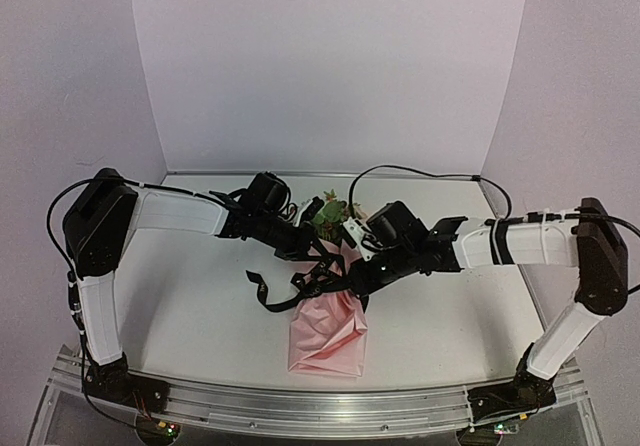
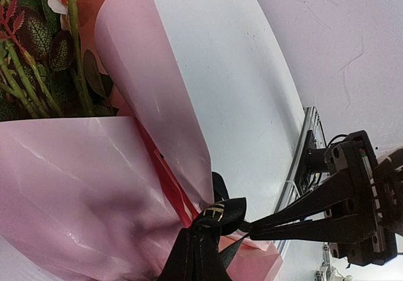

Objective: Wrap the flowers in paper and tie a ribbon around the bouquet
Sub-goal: Cross the half-tied ribbon over the folded bouquet.

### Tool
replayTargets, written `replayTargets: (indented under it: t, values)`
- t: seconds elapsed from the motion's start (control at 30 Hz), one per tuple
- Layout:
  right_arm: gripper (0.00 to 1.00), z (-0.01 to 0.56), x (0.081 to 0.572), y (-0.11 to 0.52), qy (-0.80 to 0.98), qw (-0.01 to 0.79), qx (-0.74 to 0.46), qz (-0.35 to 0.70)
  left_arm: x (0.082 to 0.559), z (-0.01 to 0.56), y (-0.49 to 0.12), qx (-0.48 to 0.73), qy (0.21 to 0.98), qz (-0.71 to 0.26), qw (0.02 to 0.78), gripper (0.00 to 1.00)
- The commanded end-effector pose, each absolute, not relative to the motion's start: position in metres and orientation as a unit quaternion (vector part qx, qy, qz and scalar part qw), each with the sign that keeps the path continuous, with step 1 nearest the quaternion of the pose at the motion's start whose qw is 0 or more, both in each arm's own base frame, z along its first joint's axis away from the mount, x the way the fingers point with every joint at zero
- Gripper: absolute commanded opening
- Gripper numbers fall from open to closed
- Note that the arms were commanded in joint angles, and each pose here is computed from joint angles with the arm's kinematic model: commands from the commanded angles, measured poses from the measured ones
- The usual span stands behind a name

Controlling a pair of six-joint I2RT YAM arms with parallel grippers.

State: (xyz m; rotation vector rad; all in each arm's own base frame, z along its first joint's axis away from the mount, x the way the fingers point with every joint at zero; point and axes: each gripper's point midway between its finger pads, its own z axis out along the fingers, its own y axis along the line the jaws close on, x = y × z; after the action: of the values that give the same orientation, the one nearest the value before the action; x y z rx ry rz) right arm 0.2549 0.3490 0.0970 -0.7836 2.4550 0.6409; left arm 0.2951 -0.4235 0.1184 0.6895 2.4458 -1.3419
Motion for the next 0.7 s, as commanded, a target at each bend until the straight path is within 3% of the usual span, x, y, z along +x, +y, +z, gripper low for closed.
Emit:
replayTargets:
  t: [0.0, 0.67]
  values:
    - [0.0, 0.123, 0.253, 0.346, 0.892, 0.26, -0.278, 0.246, 0.3, 0.141, -0.428, 0.247, 0.825, -0.484, 0.157, 0.0]
    - [0.0, 0.128, 0.288, 0.388, 0.896, 0.248, -0.192, 0.315, 0.283, 0.155, -0.423, 0.285, 0.808, -0.492, 0.154, 0.0]
